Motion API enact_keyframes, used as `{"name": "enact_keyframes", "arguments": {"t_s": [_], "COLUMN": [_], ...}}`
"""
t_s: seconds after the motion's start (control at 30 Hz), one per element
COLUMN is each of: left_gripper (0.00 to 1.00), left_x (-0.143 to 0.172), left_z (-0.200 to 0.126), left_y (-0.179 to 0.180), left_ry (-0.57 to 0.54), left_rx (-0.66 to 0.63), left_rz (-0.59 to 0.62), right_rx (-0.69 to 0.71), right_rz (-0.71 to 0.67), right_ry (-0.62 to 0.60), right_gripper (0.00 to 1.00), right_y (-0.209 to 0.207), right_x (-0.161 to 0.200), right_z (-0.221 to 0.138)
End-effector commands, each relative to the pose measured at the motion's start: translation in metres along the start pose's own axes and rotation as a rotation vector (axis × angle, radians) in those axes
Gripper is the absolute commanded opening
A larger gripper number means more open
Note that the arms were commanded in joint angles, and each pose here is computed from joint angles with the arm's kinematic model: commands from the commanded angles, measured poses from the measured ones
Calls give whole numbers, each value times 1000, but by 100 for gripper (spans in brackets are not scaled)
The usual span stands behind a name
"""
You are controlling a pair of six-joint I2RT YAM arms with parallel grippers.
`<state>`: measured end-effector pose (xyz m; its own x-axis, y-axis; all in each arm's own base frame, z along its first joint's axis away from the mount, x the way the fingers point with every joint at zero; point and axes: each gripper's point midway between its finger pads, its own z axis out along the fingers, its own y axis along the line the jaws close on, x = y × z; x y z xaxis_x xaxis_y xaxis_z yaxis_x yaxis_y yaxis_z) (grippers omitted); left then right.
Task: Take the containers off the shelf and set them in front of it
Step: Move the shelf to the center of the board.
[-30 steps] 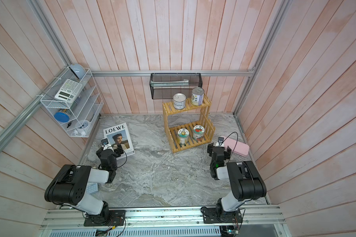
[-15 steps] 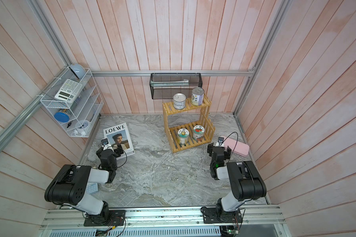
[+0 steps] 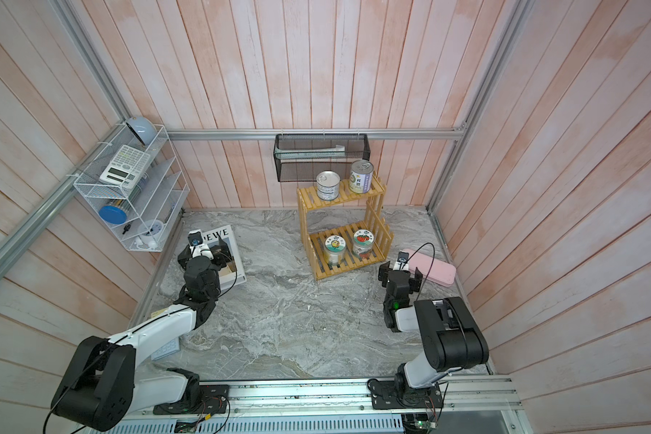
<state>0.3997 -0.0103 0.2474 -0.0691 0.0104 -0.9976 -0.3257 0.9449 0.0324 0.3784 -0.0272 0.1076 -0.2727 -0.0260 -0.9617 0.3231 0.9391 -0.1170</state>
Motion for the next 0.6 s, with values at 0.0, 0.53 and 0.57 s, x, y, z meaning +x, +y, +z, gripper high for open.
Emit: {"name": "enact_keyframes", "arguments": {"t_s": [0.0, 0.53, 0.57], "left_gripper": [100, 99, 98], "left_x": [-11, -15, -15], "left_z": [-3, -75, -78], "left_y": [-29, -251, -257], "left_ry": [92, 466, 487], "left_rx": [104, 588, 591], "left_rz": [40, -154, -160], "right_rx": [1, -5, -23], "right_rz": [-44, 157, 164], "right_ry": [-5, 204, 226], "right_gripper": [98, 98, 98], "right_y": [4, -8, -6], "right_x": [-28, -99, -98], "right_z": [-7, -45, -49]}}
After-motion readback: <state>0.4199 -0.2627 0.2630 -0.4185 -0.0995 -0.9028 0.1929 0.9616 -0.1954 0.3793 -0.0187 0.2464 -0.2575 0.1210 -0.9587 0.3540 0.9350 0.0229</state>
